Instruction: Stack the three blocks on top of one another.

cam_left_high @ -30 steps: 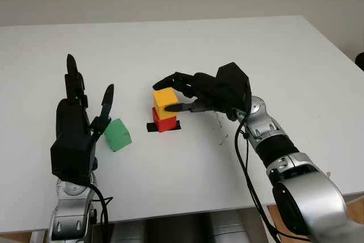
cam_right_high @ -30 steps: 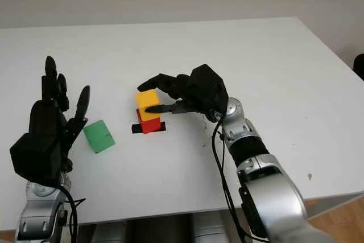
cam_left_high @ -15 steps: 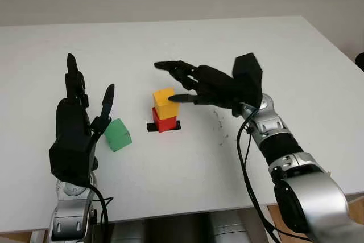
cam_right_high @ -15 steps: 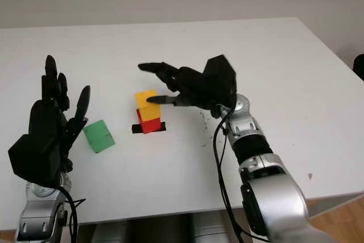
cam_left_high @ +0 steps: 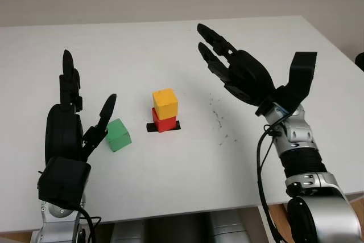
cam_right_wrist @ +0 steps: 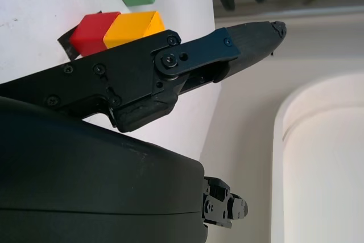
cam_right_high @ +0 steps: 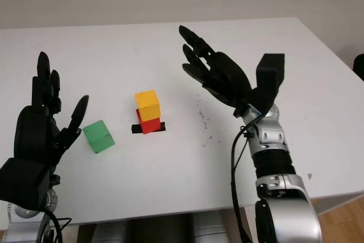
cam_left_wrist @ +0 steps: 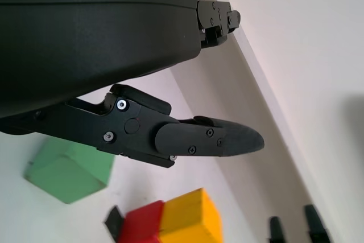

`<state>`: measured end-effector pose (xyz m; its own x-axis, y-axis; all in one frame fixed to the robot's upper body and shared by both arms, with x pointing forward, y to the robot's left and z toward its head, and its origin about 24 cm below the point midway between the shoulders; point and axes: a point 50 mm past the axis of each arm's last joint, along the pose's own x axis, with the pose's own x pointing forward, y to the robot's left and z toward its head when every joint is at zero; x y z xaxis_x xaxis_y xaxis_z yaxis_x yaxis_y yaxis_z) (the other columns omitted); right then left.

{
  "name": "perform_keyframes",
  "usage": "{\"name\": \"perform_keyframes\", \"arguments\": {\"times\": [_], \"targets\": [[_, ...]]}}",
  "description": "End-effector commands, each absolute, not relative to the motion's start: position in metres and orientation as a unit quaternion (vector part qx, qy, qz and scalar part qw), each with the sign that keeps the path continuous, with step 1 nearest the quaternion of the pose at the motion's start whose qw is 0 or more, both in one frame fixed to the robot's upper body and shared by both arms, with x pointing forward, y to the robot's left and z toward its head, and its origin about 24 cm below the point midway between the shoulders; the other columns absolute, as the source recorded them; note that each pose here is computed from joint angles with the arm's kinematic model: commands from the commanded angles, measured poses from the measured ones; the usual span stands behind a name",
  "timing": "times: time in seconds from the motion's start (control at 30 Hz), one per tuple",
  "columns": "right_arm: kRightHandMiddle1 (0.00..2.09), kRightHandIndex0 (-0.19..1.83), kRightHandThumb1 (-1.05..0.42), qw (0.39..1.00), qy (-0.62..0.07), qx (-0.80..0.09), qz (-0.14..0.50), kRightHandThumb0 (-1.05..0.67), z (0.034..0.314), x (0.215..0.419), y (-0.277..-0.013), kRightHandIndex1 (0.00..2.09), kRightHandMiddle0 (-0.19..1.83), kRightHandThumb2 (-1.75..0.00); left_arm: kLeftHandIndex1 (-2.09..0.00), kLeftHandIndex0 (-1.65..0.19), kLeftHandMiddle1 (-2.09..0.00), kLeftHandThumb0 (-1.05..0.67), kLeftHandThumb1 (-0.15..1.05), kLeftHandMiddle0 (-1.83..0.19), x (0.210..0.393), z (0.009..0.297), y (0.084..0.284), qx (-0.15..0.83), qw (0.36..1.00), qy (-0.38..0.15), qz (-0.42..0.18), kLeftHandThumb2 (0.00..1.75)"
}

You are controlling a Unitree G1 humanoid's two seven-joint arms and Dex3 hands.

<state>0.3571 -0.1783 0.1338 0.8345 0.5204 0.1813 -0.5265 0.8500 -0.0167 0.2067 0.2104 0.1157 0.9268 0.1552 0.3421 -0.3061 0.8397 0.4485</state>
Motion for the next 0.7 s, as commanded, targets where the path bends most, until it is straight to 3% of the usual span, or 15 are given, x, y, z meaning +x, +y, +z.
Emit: {"name": "perform_keyframes", "arguments": {"times": [0.0,0.37,0.67], "targets": [[0.14,-0.19,-1.05,0.962,-0.100,0.014,0.255,-0.91,0.138,0.352,-0.193,0.00,-0.10,-0.16,-0.07,0.04,-0.05,-0.71,1.05,0.02,0.198,0.118,0.214,0.279,0.942,-0.139,0.127,0.18],[0.16,-0.14,-1.05,0.971,-0.096,-0.019,0.220,-0.92,0.129,0.337,-0.221,0.04,0.05,-0.12,-0.05,0.05,-0.04,-0.74,1.05,0.07,0.174,0.103,0.230,0.397,0.903,-0.044,0.157,0.14],[0.19,-0.09,-1.05,0.973,-0.097,-0.008,0.208,-0.91,0.126,0.333,-0.219,0.06,0.15,-0.11,-0.05,0.06,-0.04,-0.79,1.03,0.15,0.179,0.095,0.233,0.436,0.886,0.023,0.154,0.08]]}}
